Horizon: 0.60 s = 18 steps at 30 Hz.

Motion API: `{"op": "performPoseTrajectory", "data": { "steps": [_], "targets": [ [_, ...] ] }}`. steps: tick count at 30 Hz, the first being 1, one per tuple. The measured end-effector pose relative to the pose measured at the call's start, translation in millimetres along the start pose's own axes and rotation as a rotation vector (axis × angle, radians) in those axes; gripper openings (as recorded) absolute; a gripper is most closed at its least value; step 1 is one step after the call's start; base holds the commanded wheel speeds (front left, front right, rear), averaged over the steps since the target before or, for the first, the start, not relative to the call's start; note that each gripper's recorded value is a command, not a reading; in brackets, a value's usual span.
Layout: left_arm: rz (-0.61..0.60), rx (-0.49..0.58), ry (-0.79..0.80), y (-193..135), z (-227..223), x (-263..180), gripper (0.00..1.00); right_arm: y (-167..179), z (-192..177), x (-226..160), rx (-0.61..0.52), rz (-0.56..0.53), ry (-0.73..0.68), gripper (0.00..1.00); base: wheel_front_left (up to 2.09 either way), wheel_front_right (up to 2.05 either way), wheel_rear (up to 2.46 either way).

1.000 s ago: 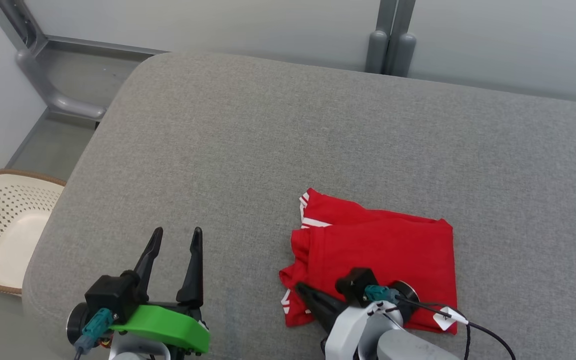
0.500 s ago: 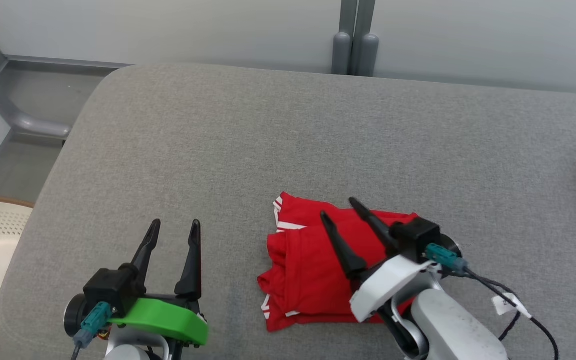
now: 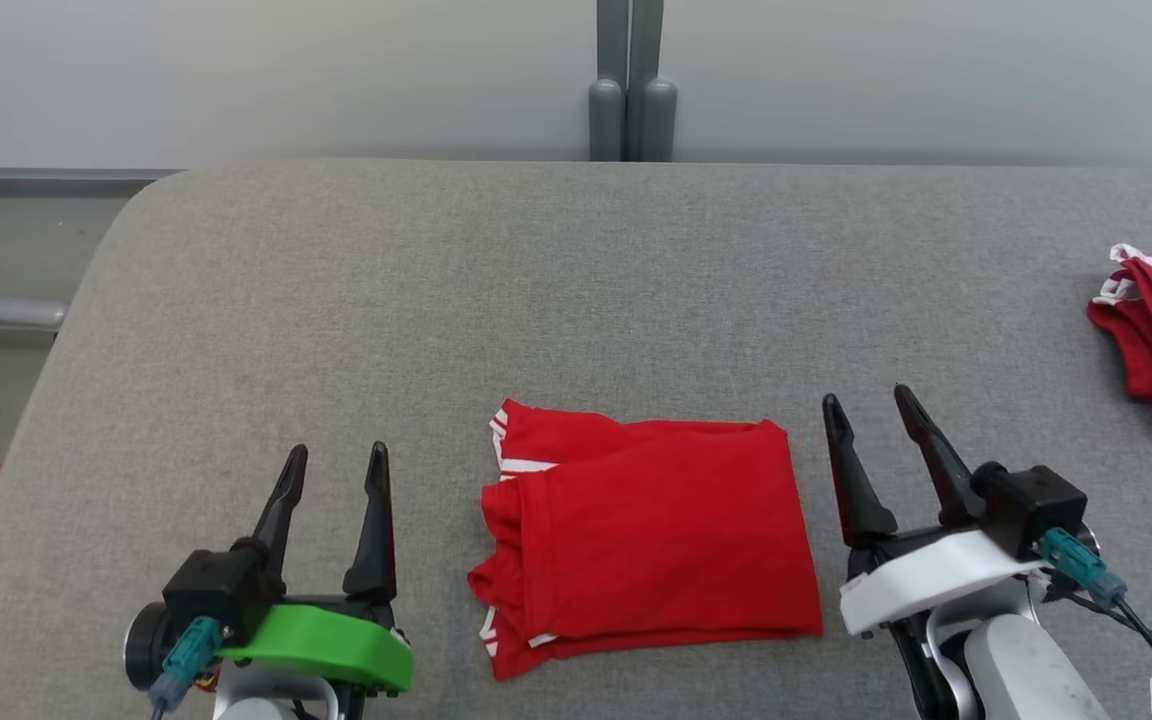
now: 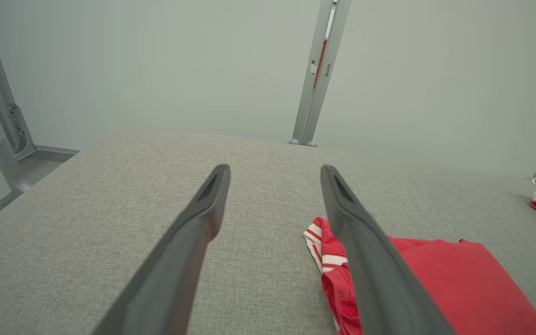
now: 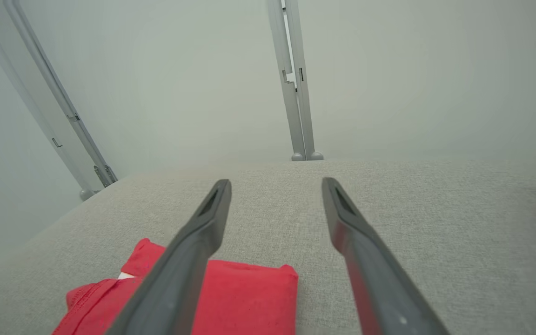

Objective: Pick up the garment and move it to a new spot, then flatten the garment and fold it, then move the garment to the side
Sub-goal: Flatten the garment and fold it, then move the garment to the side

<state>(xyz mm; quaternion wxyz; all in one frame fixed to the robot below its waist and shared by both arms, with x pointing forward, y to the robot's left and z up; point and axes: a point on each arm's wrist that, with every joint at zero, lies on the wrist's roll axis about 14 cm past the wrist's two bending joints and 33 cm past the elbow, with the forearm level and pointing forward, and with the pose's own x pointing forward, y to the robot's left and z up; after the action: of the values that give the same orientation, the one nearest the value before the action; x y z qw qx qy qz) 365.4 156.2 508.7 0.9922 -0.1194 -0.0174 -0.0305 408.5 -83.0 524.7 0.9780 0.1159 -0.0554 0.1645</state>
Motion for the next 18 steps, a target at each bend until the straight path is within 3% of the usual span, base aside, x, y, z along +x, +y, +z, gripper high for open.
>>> {"op": "performPoseTrajectory", "data": {
  "steps": [6,18],
  "targets": [
    [0.025,-0.001,0.006,5,-7,-8,1.00,-21,0,-21,0.000,-0.076,0.006,1.00,0.00,0.00,0.00],
    [0.027,0.012,0.002,5,-11,-18,1.00,-26,5,-36,-0.001,-0.105,-0.005,1.00,0.00,0.00,0.00]
  ]
}}
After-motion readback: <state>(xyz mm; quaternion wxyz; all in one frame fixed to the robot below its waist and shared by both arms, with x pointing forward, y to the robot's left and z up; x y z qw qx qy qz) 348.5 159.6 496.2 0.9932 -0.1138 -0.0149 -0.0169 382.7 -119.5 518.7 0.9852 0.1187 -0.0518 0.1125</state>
